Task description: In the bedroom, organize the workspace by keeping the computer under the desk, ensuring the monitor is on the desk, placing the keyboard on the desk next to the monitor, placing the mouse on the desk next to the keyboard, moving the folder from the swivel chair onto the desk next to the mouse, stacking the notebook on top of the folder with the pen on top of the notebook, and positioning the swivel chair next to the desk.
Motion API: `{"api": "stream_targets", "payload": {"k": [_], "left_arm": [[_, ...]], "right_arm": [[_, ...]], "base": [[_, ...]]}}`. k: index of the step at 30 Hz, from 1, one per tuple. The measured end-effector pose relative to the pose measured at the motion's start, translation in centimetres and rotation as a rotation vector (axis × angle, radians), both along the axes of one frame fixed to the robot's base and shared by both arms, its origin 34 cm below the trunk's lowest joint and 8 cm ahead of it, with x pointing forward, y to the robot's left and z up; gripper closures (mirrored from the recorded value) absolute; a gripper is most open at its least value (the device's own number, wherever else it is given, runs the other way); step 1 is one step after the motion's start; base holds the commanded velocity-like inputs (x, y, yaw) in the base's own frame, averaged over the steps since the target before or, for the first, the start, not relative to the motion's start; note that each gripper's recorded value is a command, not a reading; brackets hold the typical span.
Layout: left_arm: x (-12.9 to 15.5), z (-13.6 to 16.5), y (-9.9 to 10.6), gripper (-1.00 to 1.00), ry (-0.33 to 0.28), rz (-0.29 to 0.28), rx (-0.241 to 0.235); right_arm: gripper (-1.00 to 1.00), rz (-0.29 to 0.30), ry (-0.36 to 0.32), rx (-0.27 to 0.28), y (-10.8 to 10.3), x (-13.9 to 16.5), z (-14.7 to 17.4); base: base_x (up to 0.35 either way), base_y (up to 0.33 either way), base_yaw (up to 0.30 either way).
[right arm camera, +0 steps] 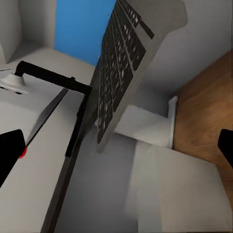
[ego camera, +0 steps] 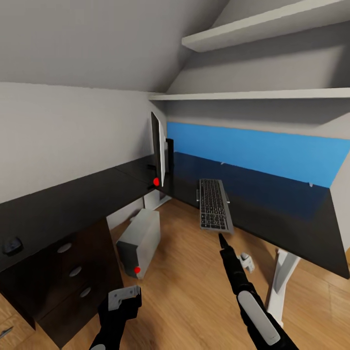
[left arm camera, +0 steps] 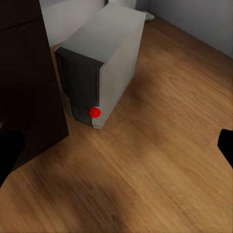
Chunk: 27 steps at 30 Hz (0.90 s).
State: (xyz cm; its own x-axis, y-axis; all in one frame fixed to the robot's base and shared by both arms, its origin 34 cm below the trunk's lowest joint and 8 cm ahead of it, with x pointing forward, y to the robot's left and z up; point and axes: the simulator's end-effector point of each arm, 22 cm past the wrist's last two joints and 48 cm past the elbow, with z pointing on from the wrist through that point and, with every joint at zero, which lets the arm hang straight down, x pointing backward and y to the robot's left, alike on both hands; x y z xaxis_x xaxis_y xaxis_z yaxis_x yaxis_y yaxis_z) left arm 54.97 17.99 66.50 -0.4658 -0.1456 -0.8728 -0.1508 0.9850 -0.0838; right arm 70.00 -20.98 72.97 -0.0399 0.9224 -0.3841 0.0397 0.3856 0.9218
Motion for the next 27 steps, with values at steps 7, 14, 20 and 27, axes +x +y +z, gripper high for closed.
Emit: {"api": "stream_targets", "payload": {"k": [7,14,20,27], "left_arm": [[-0.2,-0.8,-0.3,-1.0,-0.001,-0.007,-0.001],[-0.2,-0.7,-0.8,-1.0,-0.001,-0.018,-0.004],[-0.2,-0.7,-0.9,-1.0,-0.001,-0.02,-0.003],[-0.2,-0.7,-0.9,-1.0,-0.001,-0.02,-0.003]], "right_arm": [[-1.0,-0.046,0.037,0.185,-0.6,-0.2,-1.6],[-1.0,-0.08,0.063,0.364,0.3,-0.2,-1.9],[-1.0,-0.093,0.074,0.415,0.3,-0.3,-2.2],[-1.0,-0.095,0.075,0.418,0.2,-0.3,-2.2]], "base": [[0.0,0.0,0.0],[0.0,0.0,0.0],[0.0,0.0,0.0],[0.0,0.0,0.0]]}}
